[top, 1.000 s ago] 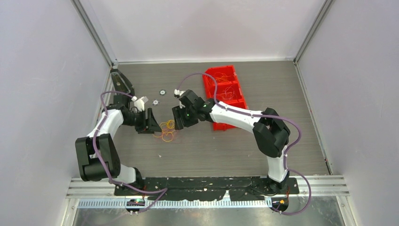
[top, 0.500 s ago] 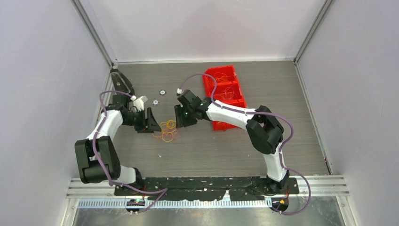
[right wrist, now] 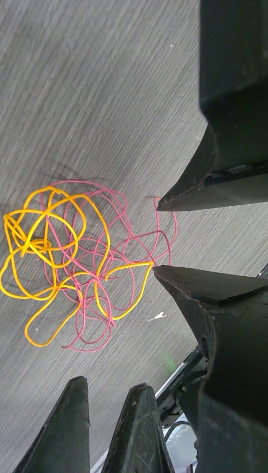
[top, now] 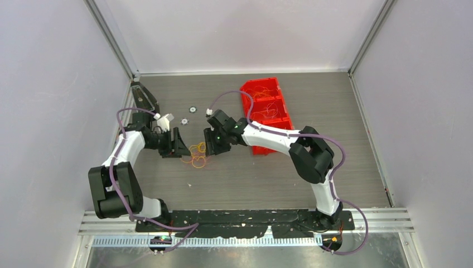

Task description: Untangle the cables

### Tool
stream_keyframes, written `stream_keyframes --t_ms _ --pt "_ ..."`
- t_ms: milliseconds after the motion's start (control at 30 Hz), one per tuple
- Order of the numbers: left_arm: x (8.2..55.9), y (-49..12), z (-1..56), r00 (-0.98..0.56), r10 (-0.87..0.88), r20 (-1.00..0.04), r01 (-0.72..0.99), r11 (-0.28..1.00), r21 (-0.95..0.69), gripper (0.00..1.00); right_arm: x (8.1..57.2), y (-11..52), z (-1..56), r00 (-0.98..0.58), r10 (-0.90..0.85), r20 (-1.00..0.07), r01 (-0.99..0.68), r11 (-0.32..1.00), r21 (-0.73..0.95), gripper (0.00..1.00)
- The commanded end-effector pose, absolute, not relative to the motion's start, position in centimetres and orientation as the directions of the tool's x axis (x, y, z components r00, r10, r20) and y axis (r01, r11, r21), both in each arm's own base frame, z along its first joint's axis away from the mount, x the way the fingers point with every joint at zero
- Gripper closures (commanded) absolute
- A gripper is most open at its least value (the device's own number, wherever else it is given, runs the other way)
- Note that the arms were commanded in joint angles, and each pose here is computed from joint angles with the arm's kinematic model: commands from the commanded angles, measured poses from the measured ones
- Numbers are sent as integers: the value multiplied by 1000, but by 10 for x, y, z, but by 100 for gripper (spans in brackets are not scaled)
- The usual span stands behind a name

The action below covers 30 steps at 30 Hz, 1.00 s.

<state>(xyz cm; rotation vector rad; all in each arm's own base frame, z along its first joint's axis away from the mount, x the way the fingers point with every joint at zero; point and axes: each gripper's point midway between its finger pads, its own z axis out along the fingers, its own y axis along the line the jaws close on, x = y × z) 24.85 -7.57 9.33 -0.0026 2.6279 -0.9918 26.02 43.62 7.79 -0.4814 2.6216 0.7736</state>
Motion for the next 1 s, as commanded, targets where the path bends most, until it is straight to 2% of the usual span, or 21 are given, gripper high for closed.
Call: stream_keyframes --t_ms 0,300,367,433,500,567,733,867,967 --pt "252 -75 101 -930 -127 -345 136 753 -644 43 258 453 86 -871 -207 -445 -428 765 481 54" --pt "251 -73 101 -929 -139 -343 126 752 -647 43 247 457 78 -876 -220 -429 -428 762 485 54" --pt "251 -73 102 -928 -139 -345 129 751 -647 42 247 458 73 -882 -216 -419 -419 766 488 57" --pt "250 -73 103 -927 -140 -348 129 751 -648 42 247 460 71 -886 -213 -413 -413 767 492 69" --pt "249 -73 105 -926 -137 -351 136 747 -650 42 249 461 72 -884 -212 -416 -416 762 496 87" --pt "249 -73 107 -925 -130 -357 146 746 -650 41 251 460 75 -881 -211 -424 -421 760 495 94" --pt "255 -73 111 -913 -82 -400 199 765 -612 34 256 455 92 -860 -224 -459 -465 716 520 95" --pt "263 -81 107 -891 19 -453 284 803 -525 33 254 448 106 -839 -248 -485 -511 666 544 95" --pt "265 -96 97 -899 76 -432 314 800 -512 31 247 449 118 -805 -291 -517 -579 574 579 95"
